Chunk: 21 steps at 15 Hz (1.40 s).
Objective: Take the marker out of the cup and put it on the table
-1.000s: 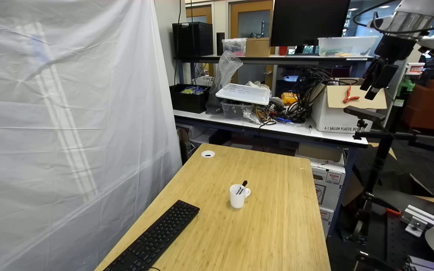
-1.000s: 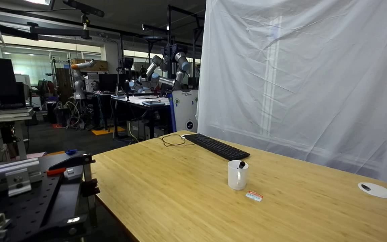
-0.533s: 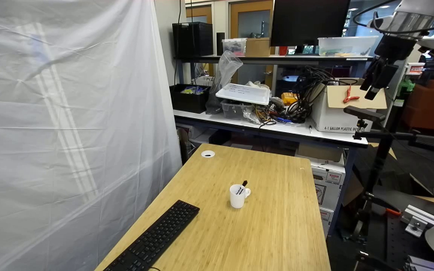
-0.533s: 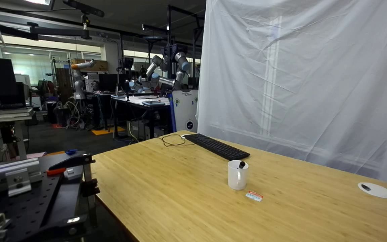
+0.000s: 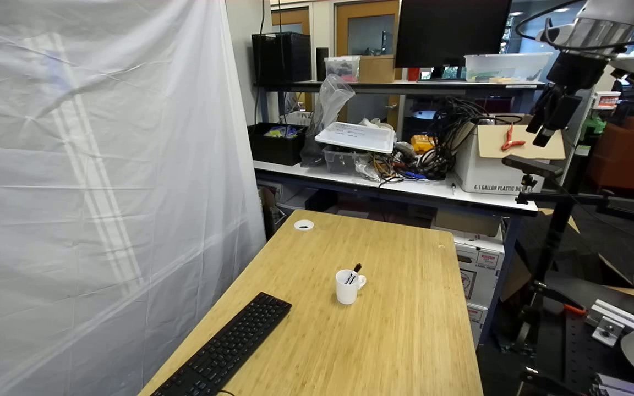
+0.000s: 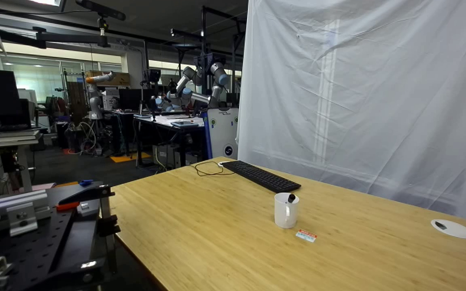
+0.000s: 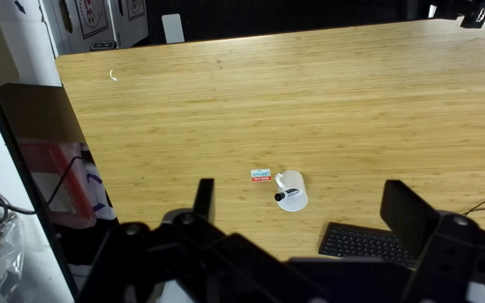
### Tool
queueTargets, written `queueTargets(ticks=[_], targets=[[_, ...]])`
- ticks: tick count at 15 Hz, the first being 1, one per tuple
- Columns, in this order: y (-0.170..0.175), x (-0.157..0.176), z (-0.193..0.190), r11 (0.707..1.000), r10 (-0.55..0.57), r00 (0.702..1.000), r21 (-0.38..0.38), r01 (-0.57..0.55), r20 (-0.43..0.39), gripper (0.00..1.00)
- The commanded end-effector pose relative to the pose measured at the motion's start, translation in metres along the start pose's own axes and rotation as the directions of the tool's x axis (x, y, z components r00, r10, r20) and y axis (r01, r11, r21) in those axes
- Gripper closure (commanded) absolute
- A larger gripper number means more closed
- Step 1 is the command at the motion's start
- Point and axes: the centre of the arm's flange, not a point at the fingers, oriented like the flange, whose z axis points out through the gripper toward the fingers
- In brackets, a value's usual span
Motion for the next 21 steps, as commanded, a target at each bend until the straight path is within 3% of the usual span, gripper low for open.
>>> queueTargets(ticks=[1, 5, 9, 14, 18, 21], targets=[[0.004, 0.012, 0.014, 0.998, 0.057, 0.998, 0.008, -0.057, 0.01, 0.0], [-0.003, 0.06, 0.055, 0.966, 0.258, 0.964, -0.005, -0.258, 0.069, 0.0], [-0.044, 0.135, 0.096, 0.934, 0.357, 0.932, -0.04, -0.355, 0.066, 0.0], [-0.093, 0.227, 0.131, 0.853, 0.516, 0.855, -0.111, -0.509, 0.046, 0.0], [-0.097, 0.274, 0.164, 0.724, 0.682, 0.73, -0.188, -0.663, 0.049, 0.0], [-0.088, 0.296, 0.202, 0.598, 0.789, 0.614, -0.251, -0.761, 0.015, 0.0]])
